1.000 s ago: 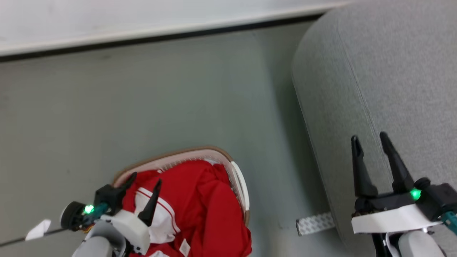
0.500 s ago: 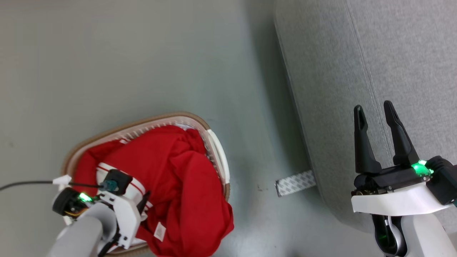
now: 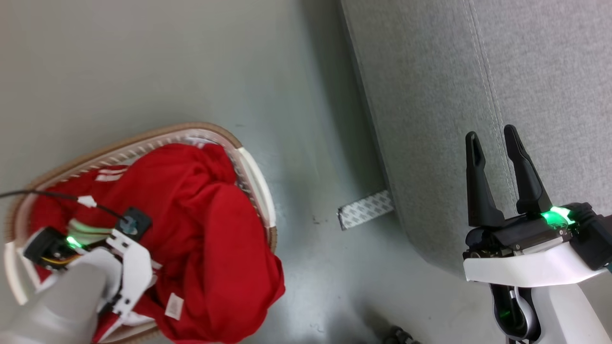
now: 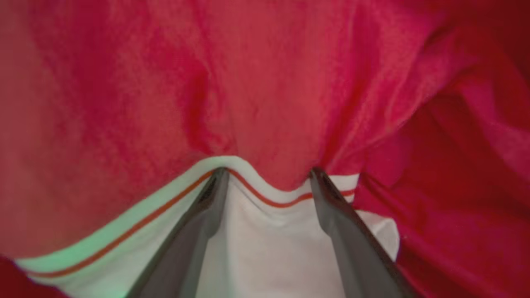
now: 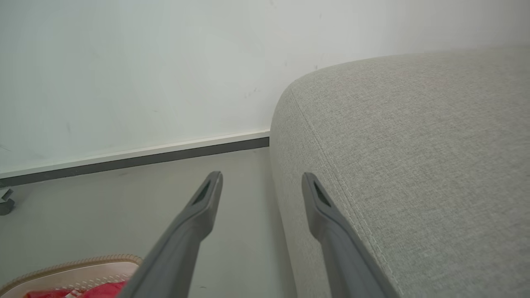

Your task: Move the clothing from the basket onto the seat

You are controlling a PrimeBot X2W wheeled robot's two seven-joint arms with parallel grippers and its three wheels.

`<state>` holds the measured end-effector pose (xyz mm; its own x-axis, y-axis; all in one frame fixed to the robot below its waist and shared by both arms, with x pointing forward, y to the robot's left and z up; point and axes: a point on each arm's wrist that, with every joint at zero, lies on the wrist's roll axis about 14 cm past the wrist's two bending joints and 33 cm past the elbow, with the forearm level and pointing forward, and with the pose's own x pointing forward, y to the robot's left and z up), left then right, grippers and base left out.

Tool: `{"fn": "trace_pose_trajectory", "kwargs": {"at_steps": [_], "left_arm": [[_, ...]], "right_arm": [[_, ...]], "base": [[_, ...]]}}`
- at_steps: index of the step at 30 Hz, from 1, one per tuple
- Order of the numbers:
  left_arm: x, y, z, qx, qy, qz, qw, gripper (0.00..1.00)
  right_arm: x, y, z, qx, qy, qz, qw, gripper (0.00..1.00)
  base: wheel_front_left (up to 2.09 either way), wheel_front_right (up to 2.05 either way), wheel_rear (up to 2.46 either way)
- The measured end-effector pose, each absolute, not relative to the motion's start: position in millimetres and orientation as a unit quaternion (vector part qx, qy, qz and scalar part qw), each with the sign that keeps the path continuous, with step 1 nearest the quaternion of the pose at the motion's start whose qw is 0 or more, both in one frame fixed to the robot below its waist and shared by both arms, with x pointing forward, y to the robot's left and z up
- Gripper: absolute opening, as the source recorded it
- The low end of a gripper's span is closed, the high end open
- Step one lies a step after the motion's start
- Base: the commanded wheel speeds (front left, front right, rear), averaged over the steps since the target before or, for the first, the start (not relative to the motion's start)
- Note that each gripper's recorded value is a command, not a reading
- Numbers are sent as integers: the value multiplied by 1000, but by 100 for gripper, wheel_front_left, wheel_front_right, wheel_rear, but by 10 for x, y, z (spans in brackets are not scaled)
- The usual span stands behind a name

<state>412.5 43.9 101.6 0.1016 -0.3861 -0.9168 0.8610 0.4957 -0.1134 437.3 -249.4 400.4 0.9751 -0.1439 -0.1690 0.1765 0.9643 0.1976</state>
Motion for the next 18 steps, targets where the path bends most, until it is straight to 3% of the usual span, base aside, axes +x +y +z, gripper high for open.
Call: {"fn": "trace_pose_trajectory", "kwargs": {"at_steps": [2,3,5,6,18], "left_arm": [[4128,465,933,251,509,-446,692,100],[4133,469,899,255,513,-446,688,76],[4111,443,858,256,515,-450,683,5],[4103,425,849,255,516,-452,682,0],[4111,145,1215,204,474,-461,722,0]], "right_arm": [[4359,-2519,3964,106,83,-86,987,100],[4352,-2530,3945,106,85,-88,987,100],[4338,-2553,3925,105,89,-92,986,100],[4333,-2561,3919,105,90,-93,986,100],[4358,-2505,4101,100,68,-80,990,100]], "base": [[0,0,0],[0,0,0],[0,0,0],[0,0,0],[0,0,0]]}}
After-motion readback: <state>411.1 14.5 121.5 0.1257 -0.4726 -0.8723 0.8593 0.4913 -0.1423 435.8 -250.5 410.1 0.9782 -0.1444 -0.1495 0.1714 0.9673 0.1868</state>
